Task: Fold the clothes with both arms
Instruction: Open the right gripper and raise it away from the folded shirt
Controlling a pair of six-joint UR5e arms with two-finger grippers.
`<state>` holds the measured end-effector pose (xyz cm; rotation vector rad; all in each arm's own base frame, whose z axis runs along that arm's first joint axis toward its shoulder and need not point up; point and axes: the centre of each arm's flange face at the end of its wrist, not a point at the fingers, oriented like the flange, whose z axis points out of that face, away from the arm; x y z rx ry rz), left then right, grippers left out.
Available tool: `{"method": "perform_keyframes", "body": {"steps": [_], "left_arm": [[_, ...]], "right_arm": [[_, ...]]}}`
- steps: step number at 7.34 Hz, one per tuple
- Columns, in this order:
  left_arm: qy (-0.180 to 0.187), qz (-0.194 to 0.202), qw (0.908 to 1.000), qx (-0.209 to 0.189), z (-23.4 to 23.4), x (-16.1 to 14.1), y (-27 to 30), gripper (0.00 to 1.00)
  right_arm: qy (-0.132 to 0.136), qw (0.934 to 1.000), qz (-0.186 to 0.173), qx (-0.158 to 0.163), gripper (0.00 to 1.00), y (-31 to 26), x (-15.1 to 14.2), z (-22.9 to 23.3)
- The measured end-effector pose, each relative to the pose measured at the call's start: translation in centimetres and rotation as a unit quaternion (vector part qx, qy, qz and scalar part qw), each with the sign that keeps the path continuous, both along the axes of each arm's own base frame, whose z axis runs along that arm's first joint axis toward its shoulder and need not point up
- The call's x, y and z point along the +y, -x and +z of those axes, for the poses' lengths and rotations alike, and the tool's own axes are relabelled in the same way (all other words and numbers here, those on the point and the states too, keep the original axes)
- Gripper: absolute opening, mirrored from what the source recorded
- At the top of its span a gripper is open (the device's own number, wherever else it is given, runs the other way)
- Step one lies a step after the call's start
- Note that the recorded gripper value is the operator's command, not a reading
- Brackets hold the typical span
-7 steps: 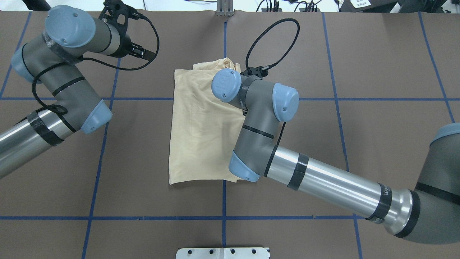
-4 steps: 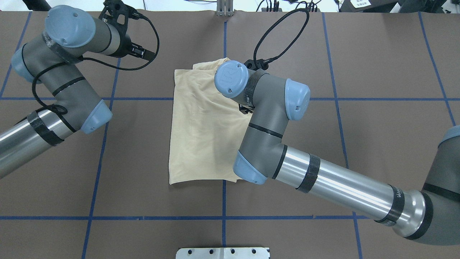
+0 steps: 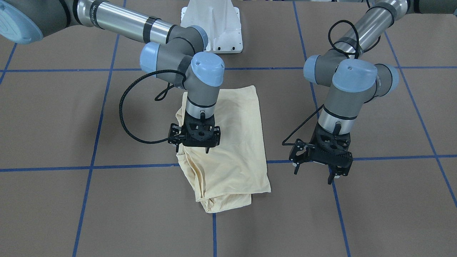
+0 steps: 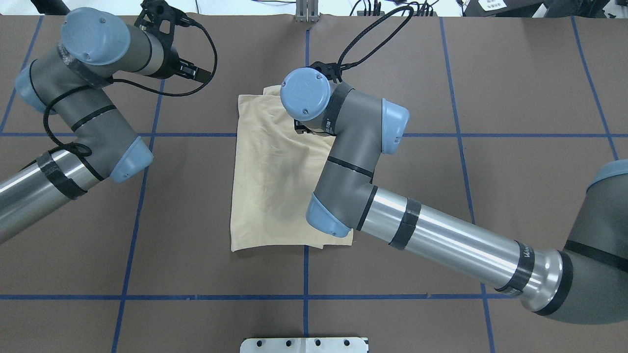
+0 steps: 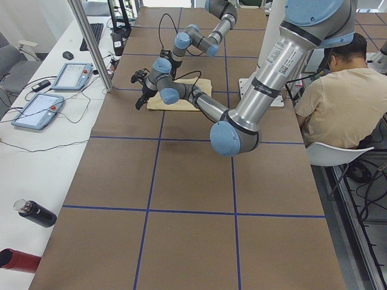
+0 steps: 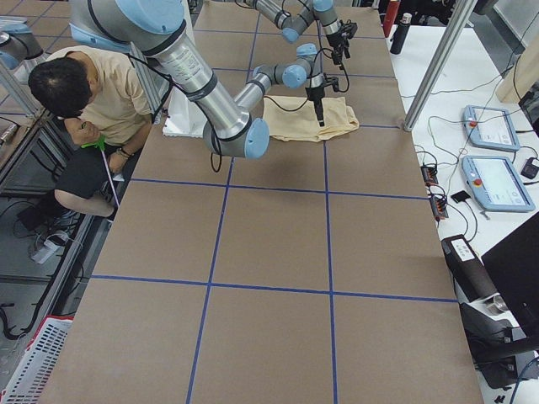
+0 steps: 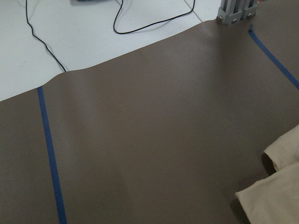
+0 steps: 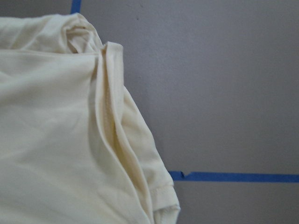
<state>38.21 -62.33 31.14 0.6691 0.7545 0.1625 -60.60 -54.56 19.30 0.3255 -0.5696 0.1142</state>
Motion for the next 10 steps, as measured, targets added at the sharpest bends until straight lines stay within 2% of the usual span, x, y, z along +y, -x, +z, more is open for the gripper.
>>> {"method": "perform_keyframes", "body": {"steps": [2, 6, 8, 10], "left_arm": [[0.001, 0.000, 1.0000, -0.001, 0.2, 0.0, 0.0, 1.00], [0.001, 0.001, 1.0000, -0.001, 0.3, 0.1, -0.1, 1.00], [0.001, 0.002, 1.0000, -0.001, 0.3, 0.2, -0.2, 1.00], [0.001, 0.003, 1.0000, -0.001, 0.4, 0.3, -0.2, 1.00]], "right_arm": [[0.001, 1.0000, 0.007, 0.001, 1.00, 1.6, -1.6, 1.1], [0.012, 0.9989, 0.012, 0.043, 1.00, 2.0, -3.5, 5.1], [0.017, 0.9970, 0.011, 0.075, 1.00, 0.2, -5.7, 6.6], [0.033, 0.9920, 0.006, 0.122, 1.00, -3.7, -8.8, 8.1]]}}
